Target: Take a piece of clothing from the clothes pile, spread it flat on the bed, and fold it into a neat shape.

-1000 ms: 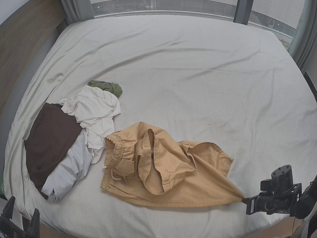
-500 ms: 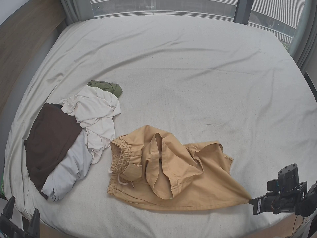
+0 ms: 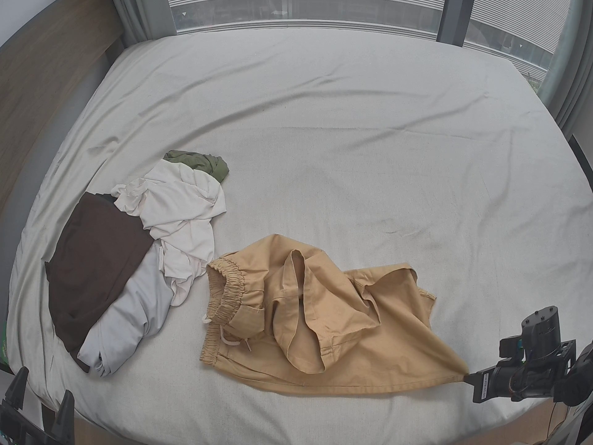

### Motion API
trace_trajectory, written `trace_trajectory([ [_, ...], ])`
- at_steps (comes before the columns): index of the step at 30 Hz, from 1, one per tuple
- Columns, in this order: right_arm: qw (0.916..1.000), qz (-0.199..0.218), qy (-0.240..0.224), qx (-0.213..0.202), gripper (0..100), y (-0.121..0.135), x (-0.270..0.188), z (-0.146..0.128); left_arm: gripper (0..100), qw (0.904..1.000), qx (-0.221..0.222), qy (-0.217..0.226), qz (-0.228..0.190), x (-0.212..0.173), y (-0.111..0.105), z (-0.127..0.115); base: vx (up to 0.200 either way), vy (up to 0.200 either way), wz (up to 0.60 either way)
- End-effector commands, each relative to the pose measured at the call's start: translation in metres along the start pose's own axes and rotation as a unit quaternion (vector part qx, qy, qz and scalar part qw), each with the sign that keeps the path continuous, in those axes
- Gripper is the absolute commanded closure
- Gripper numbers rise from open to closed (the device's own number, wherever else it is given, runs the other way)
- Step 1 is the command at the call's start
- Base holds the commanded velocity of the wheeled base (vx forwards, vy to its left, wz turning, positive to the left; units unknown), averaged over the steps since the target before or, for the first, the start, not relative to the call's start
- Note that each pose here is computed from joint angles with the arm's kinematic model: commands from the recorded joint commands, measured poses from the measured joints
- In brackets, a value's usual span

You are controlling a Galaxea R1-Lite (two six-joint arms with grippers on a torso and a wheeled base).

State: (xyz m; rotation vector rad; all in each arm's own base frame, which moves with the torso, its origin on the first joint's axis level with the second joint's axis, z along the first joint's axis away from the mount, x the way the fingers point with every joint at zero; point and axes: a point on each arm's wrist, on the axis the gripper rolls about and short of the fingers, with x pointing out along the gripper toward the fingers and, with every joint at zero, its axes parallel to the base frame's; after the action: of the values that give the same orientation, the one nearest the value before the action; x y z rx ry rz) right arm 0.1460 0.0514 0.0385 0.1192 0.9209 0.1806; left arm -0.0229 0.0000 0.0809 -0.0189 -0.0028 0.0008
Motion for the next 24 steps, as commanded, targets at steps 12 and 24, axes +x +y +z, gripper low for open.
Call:
trace_trajectory([
  [12,0.9972,0.026,-0.070,0.001,0,0.005,-0.003,0.012,0,1.0000,0.000,0.001,0.000,0.000,0.000,-0.005,0.000,0.000,0.00],
  [24,0.9775,0.127,-0.165,-0.033,0,0.045,-0.007,0.035,0,1.0000,-0.001,0.000,0.000,0.000,0.000,-0.005,0.000,0.000,0.00],
])
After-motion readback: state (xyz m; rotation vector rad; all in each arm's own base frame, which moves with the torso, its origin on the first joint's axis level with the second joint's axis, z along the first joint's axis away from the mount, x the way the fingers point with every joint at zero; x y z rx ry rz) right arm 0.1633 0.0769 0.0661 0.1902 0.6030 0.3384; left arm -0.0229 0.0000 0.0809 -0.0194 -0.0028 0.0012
